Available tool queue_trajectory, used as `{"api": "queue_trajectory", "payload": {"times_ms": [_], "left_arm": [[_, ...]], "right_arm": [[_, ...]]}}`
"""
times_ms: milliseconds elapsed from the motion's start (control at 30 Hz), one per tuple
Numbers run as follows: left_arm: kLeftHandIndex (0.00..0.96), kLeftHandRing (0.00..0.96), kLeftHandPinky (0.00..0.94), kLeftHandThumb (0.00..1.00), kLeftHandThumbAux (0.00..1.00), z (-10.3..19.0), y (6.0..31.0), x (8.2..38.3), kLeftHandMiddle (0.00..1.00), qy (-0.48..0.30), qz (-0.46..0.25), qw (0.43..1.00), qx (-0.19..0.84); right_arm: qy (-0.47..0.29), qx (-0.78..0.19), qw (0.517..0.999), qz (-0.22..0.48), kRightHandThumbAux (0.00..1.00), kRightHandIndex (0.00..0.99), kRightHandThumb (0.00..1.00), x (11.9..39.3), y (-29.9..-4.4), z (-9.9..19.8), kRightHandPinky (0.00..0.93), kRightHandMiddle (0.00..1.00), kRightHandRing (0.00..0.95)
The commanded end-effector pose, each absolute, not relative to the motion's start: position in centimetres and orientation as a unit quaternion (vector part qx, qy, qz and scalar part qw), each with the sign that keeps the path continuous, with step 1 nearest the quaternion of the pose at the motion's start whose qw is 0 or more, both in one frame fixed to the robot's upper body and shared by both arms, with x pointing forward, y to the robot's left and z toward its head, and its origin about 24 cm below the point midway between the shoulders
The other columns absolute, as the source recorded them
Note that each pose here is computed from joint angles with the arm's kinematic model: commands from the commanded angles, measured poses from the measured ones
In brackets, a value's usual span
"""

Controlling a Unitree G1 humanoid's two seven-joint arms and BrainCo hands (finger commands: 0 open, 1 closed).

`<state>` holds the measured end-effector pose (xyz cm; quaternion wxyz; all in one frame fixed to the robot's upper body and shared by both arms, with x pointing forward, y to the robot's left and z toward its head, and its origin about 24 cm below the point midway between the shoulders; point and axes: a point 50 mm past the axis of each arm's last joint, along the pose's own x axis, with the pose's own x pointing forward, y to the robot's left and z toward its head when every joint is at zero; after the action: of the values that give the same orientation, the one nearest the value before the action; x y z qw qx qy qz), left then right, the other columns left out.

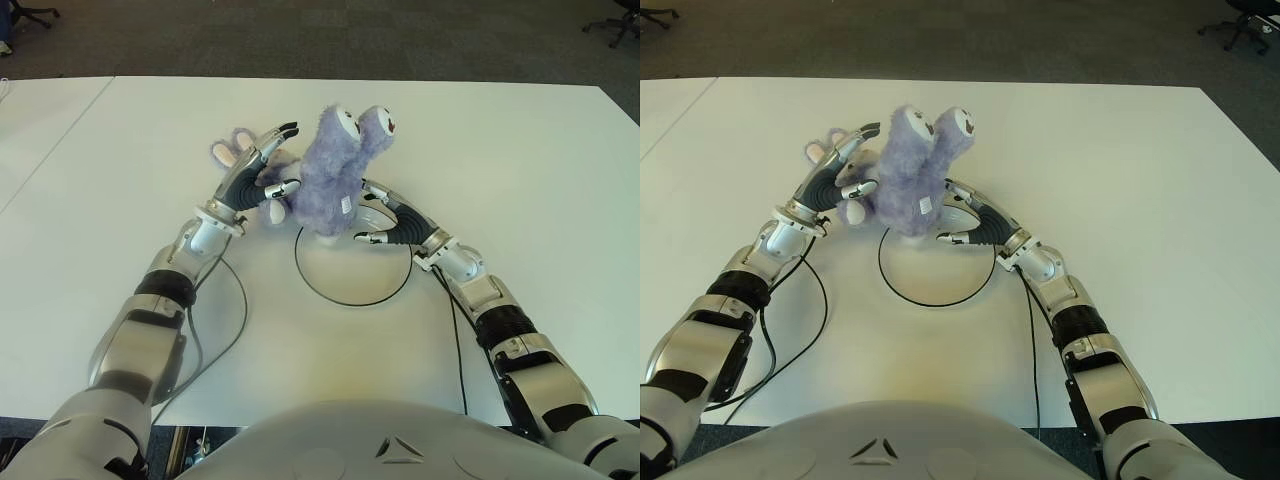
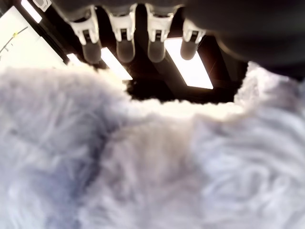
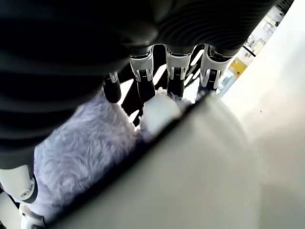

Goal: Put the doll into the plate.

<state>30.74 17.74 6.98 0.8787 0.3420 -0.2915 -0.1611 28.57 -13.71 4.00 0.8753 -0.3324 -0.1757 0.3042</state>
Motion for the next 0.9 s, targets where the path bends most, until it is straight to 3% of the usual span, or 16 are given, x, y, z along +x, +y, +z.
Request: {"api": "queue_trajectory", "payload": {"times_ms": [33, 233, 400, 700, 767, 867, 900], "left_arm": [[0.0, 0.0, 0.0, 0.132, 0.217, 6.4, 17.2, 30.6, 0.0, -0.279, -0.181, 0.878, 0.343], [0.0, 0.0, 0.0, 0.13, 0.208, 6.2, 16.8, 30.5, 0.0, -0.278, -0.189, 0.882, 0.329], [0.0, 0.0, 0.0, 0.129, 0.206, 5.0, 15.5, 29.9, 0.0, -0.265, -0.208, 0.889, 0.309], [0.0, 0.0, 0.0, 0.179, 0.192, 3.8, 14.9, 29.7, 0.0, -0.231, -0.238, 0.895, 0.299], [0.0, 0.0, 0.0, 0.202, 0.198, 3.7, 14.6, 29.7, 0.0, -0.232, -0.242, 0.893, 0.301], [0.0, 0.0, 0.078, 0.383, 0.279, 3.6, 14.3, 29.7, 0.0, -0.233, -0.241, 0.891, 0.306], [0.0, 0.0, 0.086, 0.399, 0.285, 3.5, 14.2, 29.7, 0.0, -0.234, -0.239, 0.891, 0.308]], "right_arm": [[-0.125, -0.355, 0.87, 0.317, 0.52, 0.0, 0.176, 27.8, -14.1, 1.9, 0.23, 0.0, 0.098], [-0.097, -0.362, 0.873, 0.312, 0.549, 0.0, 0.216, 27.8, -14.2, 1.1, 0.263, 0.003, 0.122], [-0.077, -0.351, 0.881, 0.306, 0.567, 0.0, 0.271, 27.8, -14.3, 0.4, 0.229, 0.015, 0.115], [-0.087, -0.355, 0.882, 0.298, 0.565, 0.0, 0.3, 28.0, -14.0, 0.7, 0.293, 0.024, 0.157], [-0.09, -0.351, 0.885, 0.293, 0.565, 0.0, 0.293, 28.1, -13.9, 0.9, 0.289, 0.026, 0.165], [-0.092, -0.334, 0.895, 0.282, 0.585, 0.013, 0.326, 28.2, -13.8, 1.1, 0.245, 0.043, 0.15], [-0.093, -0.327, 0.899, 0.276, 0.586, 0.015, 0.33, 28.3, -13.8, 1.2, 0.242, 0.044, 0.149]]}}
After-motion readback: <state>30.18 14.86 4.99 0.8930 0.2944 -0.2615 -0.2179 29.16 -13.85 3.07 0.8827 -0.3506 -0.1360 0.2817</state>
